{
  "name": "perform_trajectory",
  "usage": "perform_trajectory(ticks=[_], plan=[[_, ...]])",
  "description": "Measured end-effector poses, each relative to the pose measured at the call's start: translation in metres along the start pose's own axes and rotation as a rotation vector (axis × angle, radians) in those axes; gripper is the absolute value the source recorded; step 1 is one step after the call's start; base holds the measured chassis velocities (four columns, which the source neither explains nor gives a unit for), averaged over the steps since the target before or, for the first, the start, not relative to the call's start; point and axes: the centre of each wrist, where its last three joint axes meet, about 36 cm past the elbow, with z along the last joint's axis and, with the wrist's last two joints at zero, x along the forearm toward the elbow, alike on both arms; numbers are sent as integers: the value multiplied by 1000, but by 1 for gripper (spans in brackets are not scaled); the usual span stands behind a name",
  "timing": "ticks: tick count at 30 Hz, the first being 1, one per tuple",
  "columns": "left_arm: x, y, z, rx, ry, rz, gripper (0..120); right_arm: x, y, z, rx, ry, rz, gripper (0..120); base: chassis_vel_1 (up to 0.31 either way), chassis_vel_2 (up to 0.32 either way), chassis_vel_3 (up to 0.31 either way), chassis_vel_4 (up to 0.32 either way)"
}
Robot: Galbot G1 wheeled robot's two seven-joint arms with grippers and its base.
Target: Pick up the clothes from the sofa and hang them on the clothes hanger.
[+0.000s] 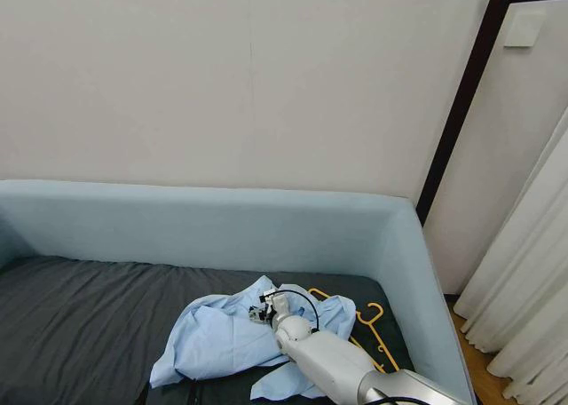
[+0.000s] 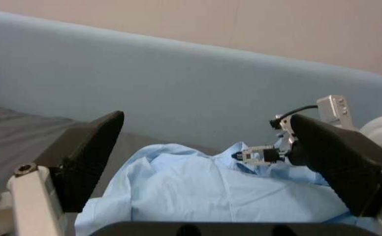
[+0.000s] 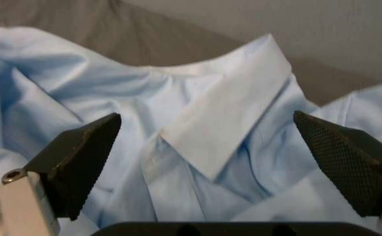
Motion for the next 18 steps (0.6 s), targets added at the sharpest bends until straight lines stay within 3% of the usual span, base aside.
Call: perform_trajectory(ticks=[9,18], plan=[[2,-1,-3,3,-6,-3,100,-1,-14,18,-12,51,24,100,0,0,0,0],[6,0,-3,1,-1,-6,100,0,-15,32,-69,58,-68,100,0,0,0,0]])
